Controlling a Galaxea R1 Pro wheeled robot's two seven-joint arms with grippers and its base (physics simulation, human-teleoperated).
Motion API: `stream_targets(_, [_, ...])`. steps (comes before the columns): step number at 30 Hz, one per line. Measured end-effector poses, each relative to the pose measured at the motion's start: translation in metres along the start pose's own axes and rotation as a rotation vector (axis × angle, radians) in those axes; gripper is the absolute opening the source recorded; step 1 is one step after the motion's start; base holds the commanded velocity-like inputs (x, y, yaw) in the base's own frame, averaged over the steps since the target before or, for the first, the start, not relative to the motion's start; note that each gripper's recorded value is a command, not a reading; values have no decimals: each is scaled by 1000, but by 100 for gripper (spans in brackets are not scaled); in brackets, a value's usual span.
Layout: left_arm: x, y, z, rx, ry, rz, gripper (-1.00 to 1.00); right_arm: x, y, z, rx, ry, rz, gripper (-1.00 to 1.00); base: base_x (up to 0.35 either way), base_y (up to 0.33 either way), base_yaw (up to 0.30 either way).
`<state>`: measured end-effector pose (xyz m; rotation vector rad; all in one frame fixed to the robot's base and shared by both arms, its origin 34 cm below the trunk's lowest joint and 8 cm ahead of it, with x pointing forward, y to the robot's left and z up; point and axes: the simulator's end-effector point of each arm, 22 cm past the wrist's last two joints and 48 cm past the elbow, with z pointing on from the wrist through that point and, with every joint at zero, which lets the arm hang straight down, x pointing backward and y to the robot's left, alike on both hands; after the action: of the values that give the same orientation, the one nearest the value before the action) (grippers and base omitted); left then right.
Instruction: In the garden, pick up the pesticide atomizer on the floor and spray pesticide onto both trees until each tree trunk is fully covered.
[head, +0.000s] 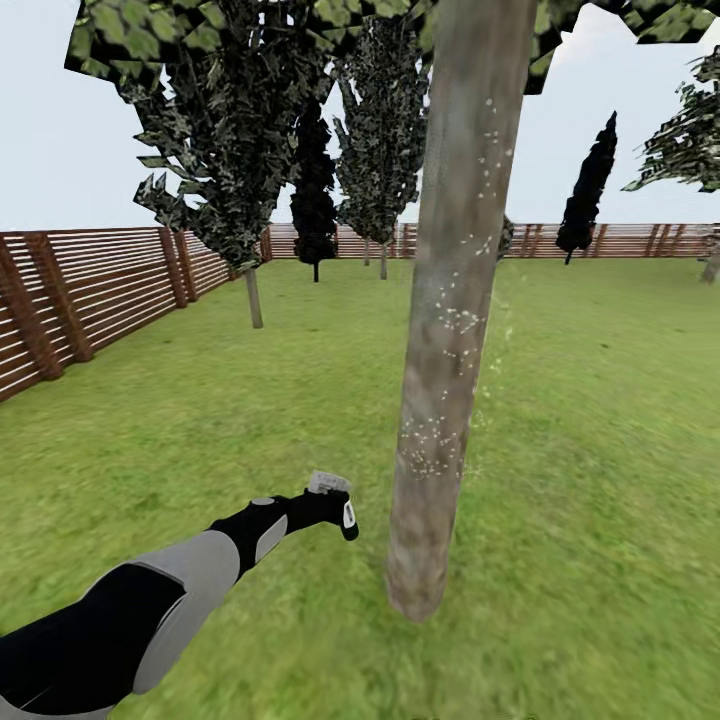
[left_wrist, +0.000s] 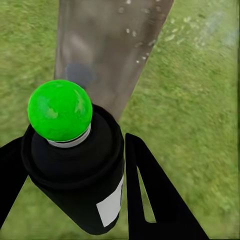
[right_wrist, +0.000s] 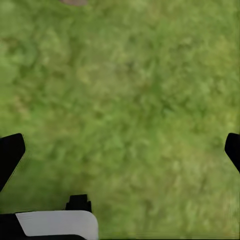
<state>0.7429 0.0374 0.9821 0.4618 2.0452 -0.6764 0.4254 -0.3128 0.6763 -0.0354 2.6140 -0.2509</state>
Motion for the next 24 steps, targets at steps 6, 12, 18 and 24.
stream_targets(6, [0,0,0,0,0,0,-100,0,0,0,0,0,0,100,5,345,-290])
stream_targets(12, [0,0,0,0,0,0,-100,0,0,0,0,0,0,100,64,345,-291])
stream_targets(18, [1,0,0,0,1,-1,-100,0,0,0,0,0,0,100,84,345,-281])
stream_targets(24, [1,0,0,0,2,-1,-100,0,0,0,0,0,0,100,93,345,-57])
